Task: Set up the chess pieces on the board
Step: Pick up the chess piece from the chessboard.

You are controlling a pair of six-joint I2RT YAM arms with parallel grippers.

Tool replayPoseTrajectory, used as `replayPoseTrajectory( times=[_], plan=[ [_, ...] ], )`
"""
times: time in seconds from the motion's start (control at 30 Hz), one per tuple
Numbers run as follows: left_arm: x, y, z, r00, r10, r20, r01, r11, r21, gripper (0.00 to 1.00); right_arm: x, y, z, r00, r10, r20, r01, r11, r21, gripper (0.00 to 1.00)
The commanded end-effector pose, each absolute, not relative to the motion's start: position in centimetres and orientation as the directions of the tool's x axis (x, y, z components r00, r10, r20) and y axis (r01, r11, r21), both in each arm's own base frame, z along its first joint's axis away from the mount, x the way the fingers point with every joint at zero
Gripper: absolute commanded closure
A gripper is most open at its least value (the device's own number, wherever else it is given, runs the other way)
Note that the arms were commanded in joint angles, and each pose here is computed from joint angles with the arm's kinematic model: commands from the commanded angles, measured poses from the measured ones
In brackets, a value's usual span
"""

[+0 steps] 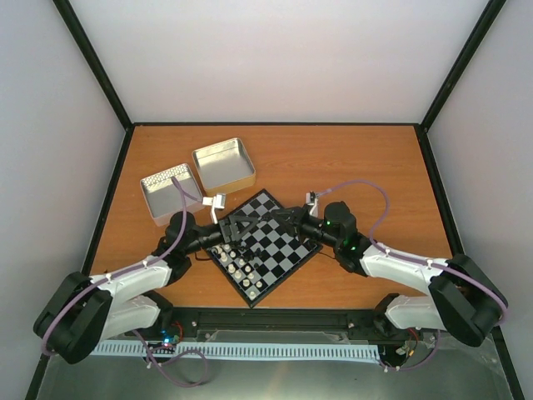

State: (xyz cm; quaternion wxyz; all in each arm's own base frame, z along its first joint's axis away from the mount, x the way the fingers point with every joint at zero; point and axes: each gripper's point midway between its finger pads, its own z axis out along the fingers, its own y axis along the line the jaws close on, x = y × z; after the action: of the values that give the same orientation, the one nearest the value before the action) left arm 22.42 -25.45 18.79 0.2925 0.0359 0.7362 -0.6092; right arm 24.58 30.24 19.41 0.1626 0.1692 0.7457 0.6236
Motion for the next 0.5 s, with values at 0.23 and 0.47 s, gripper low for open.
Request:
replayPoseTrajectory(
  times=[0.23,0.47],
  plan=[
    [22.2,-26.0,21.54,-0.809,-0.343,-0.477,0.457,0.142,-0.878,0.66,24.27,31.12,20.04,-0.905,0.426,-0.002,0.048,0.106,0.993,0.97],
    [22.03,-26.13,21.09,-0.819,-0.324,-0.474,0.451,0.15,-0.88,0.73,24.44,31.33,19.82,-0.906,0.424,-0.005,0.047,0.111,0.993,0.97]
  ],
)
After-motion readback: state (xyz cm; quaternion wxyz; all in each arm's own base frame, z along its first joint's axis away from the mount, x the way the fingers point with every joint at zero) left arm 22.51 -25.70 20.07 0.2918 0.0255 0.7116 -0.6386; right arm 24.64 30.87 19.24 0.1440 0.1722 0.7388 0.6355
